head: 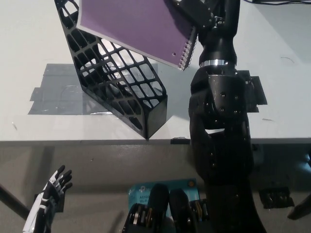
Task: A person hands a notebook to the robot and the robot grabs it with its right hand and places it in the magazine stand kept in the centre of the desk infront of it.
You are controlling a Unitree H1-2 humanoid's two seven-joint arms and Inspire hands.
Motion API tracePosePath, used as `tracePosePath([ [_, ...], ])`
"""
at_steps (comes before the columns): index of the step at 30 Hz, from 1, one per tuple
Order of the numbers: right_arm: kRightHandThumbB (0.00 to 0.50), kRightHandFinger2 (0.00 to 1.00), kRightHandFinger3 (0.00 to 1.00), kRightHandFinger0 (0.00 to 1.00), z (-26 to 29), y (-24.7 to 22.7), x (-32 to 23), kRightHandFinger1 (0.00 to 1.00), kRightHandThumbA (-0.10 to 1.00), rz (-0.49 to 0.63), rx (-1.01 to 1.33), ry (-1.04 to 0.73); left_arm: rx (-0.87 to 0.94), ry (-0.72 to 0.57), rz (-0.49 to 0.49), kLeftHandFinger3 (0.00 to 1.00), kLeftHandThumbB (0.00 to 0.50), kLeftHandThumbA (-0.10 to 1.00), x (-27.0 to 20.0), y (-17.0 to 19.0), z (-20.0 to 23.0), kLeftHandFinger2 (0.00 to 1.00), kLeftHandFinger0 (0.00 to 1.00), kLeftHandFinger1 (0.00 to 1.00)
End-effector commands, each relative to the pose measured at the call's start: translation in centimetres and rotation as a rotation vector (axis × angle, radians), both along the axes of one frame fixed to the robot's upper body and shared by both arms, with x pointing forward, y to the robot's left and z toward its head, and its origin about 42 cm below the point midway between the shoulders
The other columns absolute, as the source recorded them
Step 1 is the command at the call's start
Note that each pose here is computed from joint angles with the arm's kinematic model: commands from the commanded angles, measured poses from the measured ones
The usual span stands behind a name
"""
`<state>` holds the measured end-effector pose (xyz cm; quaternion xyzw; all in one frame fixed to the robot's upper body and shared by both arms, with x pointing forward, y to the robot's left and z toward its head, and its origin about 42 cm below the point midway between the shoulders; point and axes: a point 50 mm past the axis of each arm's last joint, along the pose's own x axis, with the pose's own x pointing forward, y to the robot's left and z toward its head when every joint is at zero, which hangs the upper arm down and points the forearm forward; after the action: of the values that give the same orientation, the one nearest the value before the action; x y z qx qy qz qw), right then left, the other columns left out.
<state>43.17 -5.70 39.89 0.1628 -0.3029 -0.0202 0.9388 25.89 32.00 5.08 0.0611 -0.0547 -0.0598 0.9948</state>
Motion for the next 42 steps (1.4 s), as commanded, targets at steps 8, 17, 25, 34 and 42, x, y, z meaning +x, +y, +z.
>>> tracePosePath([
  [8, 0.055, 0.01, 0.00, 0.00, 3.8, 0.6, -1.5, 0.00, 0.97, -0.010, 0.113, -0.183, 0.010, -0.067, -0.021, 1.00, 0.500, 1.00, 0.1, -0.1, 1.1, 1.00, 1.00, 1.00],
  [17, 0.070, 0.00, 0.00, 0.00, 3.9, 0.2, -1.3, 0.00, 0.98, -0.059, 0.150, -0.199, 0.016, -0.069, -0.020, 1.00, 0.500, 1.00, 0.2, -0.1, 1.2, 1.00, 1.00, 1.00],
  [25, 0.026, 0.01, 0.00, 0.00, 2.6, 0.2, -1.5, 0.00, 0.99, -0.099, 0.118, -0.207, 0.007, -0.053, -0.026, 1.00, 0.500, 1.00, -0.5, -0.2, 0.7, 1.00, 1.00, 1.00],
  [34, 0.036, 0.01, 0.03, 0.00, 0.9, 0.3, -1.5, 0.00, 0.97, -0.130, 0.099, -0.183, 0.012, -0.057, -0.024, 1.00, 0.500, 1.00, -0.8, -0.5, 0.8, 1.00, 1.00, 1.00],
  [42, 0.014, 0.00, 0.02, 0.00, -0.2, 1.0, -1.4, 0.00, 0.97, -0.135, 0.067, -0.165, 0.013, -0.060, -0.025, 1.00, 0.500, 1.00, -0.8, -0.5, 0.9, 1.00, 1.00, 1.00],
])
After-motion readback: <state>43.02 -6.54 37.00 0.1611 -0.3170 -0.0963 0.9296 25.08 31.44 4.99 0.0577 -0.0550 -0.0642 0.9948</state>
